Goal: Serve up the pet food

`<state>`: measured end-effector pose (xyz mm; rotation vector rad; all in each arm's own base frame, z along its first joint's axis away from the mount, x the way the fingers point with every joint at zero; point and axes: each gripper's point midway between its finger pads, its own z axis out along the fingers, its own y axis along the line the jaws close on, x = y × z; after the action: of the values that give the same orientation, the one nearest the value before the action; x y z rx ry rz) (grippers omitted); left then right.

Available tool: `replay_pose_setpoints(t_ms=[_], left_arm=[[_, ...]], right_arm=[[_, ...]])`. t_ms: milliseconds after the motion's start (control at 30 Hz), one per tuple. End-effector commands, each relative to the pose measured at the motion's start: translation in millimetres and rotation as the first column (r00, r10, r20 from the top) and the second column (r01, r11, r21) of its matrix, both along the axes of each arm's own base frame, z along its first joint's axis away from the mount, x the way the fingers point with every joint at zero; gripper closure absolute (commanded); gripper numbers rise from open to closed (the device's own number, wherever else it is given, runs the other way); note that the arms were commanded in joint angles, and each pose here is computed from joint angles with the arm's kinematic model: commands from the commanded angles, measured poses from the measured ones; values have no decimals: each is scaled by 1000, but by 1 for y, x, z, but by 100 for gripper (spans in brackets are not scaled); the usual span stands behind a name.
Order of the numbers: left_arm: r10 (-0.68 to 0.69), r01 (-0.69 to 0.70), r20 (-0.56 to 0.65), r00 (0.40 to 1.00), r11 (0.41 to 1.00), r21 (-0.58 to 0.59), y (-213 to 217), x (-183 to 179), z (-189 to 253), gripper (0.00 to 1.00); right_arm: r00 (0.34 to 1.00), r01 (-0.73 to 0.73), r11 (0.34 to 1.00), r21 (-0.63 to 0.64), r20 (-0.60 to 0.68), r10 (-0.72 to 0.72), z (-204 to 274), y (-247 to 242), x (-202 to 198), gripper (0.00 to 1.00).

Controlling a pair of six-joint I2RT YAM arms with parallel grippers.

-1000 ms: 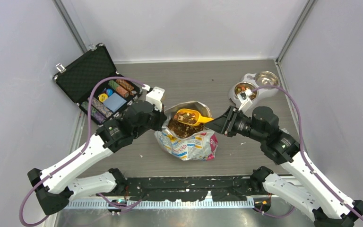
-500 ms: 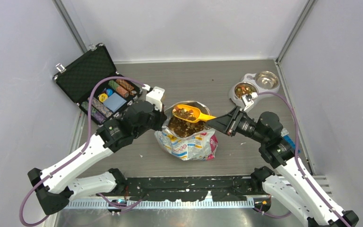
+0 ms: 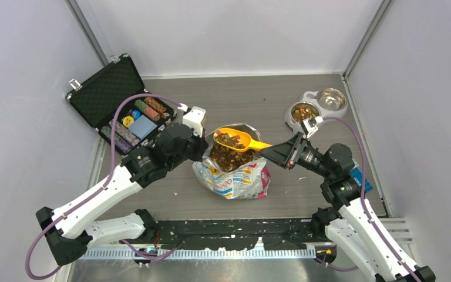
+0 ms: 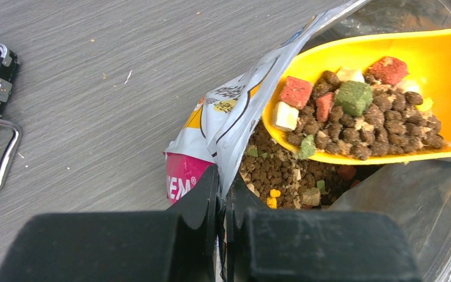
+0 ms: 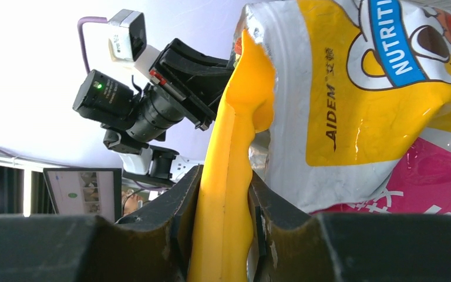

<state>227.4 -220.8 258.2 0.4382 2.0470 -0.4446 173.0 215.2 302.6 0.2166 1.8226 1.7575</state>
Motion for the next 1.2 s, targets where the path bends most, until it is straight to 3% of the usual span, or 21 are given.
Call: replay_pose_setpoints(t_ms=[0, 667, 800, 900, 1033, 1167], left_arm=[[-17, 28, 68, 998, 986, -162, -21, 5, 45, 100], [9, 0, 51, 999, 984, -180, -24, 9, 44, 100], [15, -5, 52, 999, 982, -187, -25, 10, 45, 100], [20, -11, 52, 998, 983, -181, -23, 10, 46, 100], [23, -11, 58, 998, 981, -195, -22, 10, 47, 100], [35, -22, 66, 997, 982, -187, -20, 11, 47, 100]], right_arm=[[993, -24, 997, 68, 113, 16, 26, -5, -11, 95], [986, -69, 979, 192, 164, 38, 41, -12, -27, 95], [986, -20, 971, 239, 164, -20, 44, -18, -22, 95], [983, -71, 962, 265, 181, 23, 51, -17, -31, 95], [979, 20, 962, 273, 190, -75, 53, -22, -16, 95], [974, -43, 954, 298, 226, -26, 63, -20, -26, 95]])
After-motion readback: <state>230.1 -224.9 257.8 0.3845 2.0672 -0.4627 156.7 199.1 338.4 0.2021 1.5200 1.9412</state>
